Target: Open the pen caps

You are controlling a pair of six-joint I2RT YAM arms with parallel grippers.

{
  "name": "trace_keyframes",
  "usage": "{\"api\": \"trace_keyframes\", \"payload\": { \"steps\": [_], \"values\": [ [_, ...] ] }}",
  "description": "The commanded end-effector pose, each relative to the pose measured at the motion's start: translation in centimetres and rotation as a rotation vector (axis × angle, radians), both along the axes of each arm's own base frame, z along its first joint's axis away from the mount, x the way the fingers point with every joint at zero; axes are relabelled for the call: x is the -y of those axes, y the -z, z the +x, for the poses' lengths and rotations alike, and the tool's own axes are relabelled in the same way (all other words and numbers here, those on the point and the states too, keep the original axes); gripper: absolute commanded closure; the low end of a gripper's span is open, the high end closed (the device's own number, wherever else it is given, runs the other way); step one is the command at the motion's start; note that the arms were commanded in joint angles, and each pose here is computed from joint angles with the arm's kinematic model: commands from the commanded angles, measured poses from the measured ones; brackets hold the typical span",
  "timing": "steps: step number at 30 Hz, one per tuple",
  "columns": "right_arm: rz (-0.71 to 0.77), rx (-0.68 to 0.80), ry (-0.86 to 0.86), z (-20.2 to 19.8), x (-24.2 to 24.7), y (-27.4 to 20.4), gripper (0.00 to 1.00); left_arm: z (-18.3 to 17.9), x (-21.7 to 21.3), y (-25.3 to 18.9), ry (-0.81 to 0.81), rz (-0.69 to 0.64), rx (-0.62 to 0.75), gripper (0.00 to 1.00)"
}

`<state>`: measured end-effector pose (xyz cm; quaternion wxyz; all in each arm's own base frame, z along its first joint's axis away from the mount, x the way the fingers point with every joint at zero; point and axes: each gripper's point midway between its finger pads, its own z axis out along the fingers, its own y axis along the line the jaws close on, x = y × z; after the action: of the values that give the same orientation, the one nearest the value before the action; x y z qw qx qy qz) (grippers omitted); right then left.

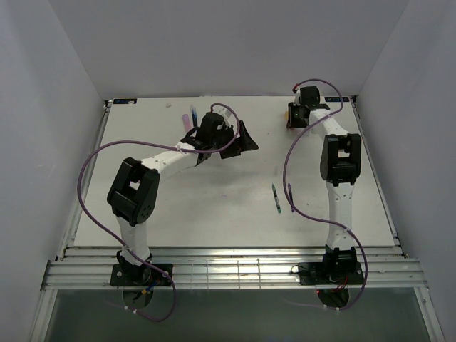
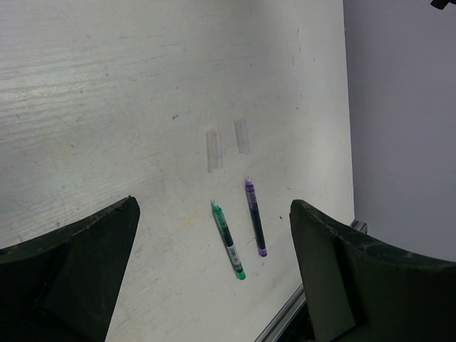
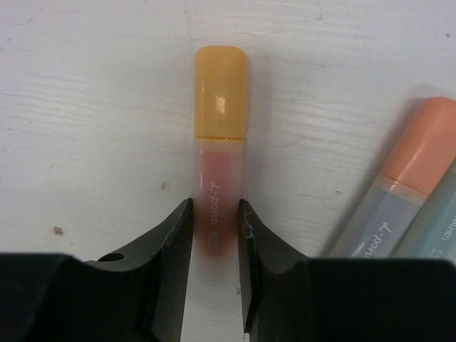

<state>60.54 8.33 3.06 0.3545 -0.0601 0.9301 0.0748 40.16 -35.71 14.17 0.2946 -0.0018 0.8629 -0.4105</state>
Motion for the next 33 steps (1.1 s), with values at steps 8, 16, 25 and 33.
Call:
{"api": "trace_keyframes", "payload": {
  "steps": [8, 16, 25, 33],
  "values": [
    [0.117, 0.121, -0.083, -7.7, -6.8, -11.3, 0.92, 0.8, -1.8, -1.3, -0.035, 0.021, -0.001, 0.05],
    [0.157, -0.017, -0.153, -22.7, -9.6, -9.6, 0.92, 0.6, -2.6, -1.3, -0.058, 0.064, -0.045, 0.03],
    [0.247, -0.015, -0.282, -31.4, -13.4, -9.9, 0.92, -2.0, -1.9, -0.8, -0.017, -0.047, -0.112, 0.14],
    [0.314, 0.014, -0.299, -32.2, -14.7, -10.7, 0.92, -3.9, -1.0, 0.0, 0.012, -0.088, -0.175, 0.22]
  ]
}}
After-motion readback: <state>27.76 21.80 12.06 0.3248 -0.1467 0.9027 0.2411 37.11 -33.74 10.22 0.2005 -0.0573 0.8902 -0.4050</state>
